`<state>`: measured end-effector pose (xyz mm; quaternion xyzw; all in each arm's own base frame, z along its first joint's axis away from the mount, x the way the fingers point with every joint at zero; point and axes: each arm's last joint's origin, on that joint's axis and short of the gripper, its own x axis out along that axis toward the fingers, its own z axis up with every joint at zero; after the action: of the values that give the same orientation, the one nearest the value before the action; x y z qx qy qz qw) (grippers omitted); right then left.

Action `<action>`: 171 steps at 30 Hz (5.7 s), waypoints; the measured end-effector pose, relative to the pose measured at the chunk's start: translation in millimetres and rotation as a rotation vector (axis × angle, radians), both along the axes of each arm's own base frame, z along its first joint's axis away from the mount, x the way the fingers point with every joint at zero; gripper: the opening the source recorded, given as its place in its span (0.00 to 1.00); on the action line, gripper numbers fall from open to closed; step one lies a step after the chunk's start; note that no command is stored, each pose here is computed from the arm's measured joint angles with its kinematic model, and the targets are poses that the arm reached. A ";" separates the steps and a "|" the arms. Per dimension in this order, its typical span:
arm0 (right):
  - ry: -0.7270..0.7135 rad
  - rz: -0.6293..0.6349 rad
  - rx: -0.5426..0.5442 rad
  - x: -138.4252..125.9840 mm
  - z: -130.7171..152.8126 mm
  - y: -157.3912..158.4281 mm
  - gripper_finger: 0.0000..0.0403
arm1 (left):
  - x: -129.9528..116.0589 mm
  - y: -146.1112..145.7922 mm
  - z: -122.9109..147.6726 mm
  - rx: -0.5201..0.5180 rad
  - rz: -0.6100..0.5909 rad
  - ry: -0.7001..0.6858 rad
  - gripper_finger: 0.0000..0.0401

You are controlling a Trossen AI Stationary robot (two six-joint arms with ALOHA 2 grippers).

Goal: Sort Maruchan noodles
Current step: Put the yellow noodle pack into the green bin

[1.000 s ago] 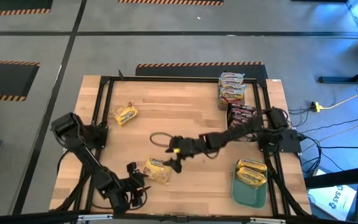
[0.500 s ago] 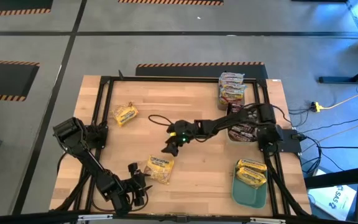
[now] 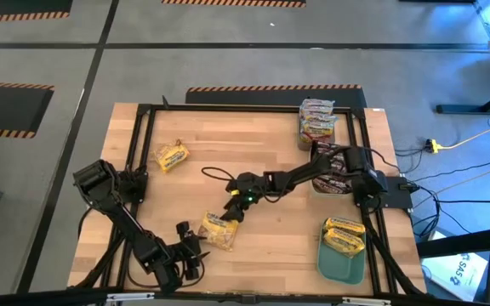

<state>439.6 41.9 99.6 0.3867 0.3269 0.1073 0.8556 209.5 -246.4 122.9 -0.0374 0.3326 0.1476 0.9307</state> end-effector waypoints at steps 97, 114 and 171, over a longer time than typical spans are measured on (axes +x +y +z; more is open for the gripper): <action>0.407 0.053 -0.453 -269.6 201.1 176.5 0.27 | 15.2 7.1 65.4 -0.133 -0.074 -0.040 0.55; 0.550 -0.037 -0.551 -346.0 185.4 190.7 0.27 | 20.7 11.8 66.0 -0.127 -0.044 -0.058 0.55; 0.091 -0.252 -0.584 -277.3 166.2 189.6 0.59 | 35.3 44.5 73.9 -0.116 0.017 0.025 0.55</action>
<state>162.3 231.5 265.8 0.1670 0.3314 -0.1154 0.9214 244.8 -201.9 196.8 -0.0922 0.3519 0.1362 0.9215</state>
